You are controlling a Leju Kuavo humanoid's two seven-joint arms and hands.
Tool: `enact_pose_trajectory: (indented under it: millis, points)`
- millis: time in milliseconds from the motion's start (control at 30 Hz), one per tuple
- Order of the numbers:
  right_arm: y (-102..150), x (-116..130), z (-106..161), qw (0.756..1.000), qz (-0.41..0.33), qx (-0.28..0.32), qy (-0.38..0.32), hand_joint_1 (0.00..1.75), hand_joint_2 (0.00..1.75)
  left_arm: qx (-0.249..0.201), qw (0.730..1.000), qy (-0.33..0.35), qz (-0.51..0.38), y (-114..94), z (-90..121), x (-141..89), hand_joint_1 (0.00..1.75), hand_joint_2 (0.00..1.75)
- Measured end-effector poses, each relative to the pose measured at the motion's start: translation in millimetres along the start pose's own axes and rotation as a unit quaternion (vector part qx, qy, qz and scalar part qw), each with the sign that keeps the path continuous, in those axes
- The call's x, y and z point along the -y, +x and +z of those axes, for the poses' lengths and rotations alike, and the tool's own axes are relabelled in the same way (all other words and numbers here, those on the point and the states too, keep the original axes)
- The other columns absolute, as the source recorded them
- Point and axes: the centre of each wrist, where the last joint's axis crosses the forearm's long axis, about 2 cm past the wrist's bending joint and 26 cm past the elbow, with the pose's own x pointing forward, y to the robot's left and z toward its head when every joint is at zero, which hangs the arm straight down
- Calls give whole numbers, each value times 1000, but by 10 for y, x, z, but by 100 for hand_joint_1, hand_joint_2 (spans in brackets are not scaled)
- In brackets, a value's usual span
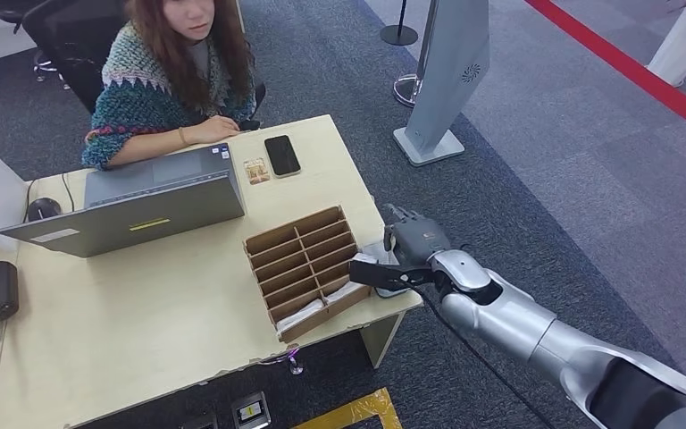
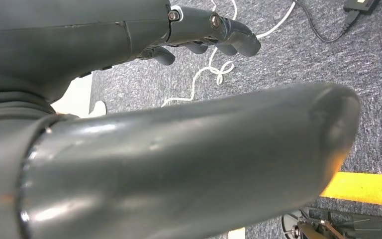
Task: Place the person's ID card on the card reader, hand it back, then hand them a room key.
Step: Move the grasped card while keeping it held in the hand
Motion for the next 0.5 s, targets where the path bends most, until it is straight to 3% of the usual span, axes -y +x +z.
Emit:
enact_pose_trajectory:
  millis: [500]
  points:
    - [49,-174,103,999,-28,3,20,175,175,-5,1000,-4,1,1,0,2,0,0]
